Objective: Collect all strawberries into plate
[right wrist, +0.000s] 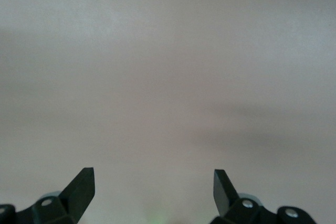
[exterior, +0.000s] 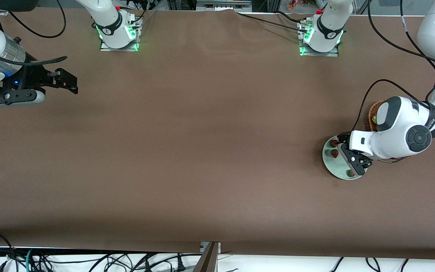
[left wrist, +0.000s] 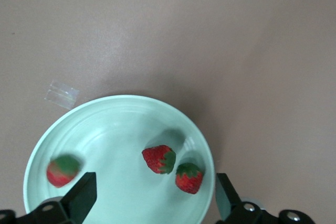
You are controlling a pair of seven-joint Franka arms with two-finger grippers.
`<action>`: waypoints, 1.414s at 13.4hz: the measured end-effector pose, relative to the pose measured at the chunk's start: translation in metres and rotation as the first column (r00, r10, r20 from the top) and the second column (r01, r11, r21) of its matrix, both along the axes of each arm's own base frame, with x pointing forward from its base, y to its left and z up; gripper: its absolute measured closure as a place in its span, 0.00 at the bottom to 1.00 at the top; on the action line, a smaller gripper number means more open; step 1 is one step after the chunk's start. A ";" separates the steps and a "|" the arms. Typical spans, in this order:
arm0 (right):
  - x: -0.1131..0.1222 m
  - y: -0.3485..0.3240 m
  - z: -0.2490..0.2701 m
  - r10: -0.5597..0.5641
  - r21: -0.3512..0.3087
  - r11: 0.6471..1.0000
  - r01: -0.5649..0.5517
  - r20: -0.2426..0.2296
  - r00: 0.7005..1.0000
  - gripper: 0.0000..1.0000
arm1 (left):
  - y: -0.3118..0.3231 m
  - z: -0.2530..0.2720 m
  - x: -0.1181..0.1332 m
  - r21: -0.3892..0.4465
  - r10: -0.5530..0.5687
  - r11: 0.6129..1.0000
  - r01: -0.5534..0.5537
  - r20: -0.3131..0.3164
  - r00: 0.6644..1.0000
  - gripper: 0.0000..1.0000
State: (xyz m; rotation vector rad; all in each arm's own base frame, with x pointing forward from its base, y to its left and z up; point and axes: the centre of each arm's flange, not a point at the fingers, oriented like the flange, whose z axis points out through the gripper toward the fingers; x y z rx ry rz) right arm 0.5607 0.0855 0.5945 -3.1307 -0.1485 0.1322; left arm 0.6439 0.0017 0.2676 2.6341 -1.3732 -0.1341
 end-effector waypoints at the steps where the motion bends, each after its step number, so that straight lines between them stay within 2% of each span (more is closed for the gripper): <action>1: 0.000 -0.001 0.000 0.000 -0.012 1.000 0.000 0.003 1.000 0.00 | 0.001 0.012 0.000 -0.007 0.030 1.000 -0.030 -0.021 0.999 0.00; 5: 0.002 -0.003 0.007 0.002 -0.028 1.000 -0.001 0.024 1.000 0.00 | 0.003 0.102 0.008 0.066 0.166 0.985 -0.159 -0.124 0.978 0.00; 7: 0.002 -0.003 0.009 0.002 -0.027 1.000 -0.001 0.031 1.000 0.00 | -0.012 0.149 0.006 0.116 0.267 0.961 -0.250 -0.160 0.950 0.00; 9: 0.003 -0.003 0.009 0.002 -0.027 1.000 -0.001 0.035 0.999 0.00 | -0.035 0.182 -0.001 0.171 0.371 0.923 -0.344 -0.165 0.914 0.00; 11: 0.004 -0.003 0.007 0.002 -0.027 1.000 -0.001 0.033 0.999 0.00 | -0.056 0.217 -0.012 0.220 0.456 0.878 -0.425 -0.117 0.882 0.00; 14: 0.007 -0.002 0.003 0.003 -0.027 1.000 -0.002 0.029 1.000 0.00 | -0.065 0.272 -0.028 0.302 0.535 0.797 -0.523 0.048 0.844 0.00; 15: 0.007 -0.002 0.002 0.003 -0.027 1.000 -0.002 0.029 1.000 0.00 | -0.059 0.290 -0.032 0.288 0.567 0.773 -0.565 0.086 0.819 0.00; 19: 0.007 0.000 0.003 0.006 -0.026 1.000 -0.005 0.030 1.000 0.00 | -0.018 0.323 -0.051 0.225 0.677 0.685 -0.693 0.155 0.719 0.00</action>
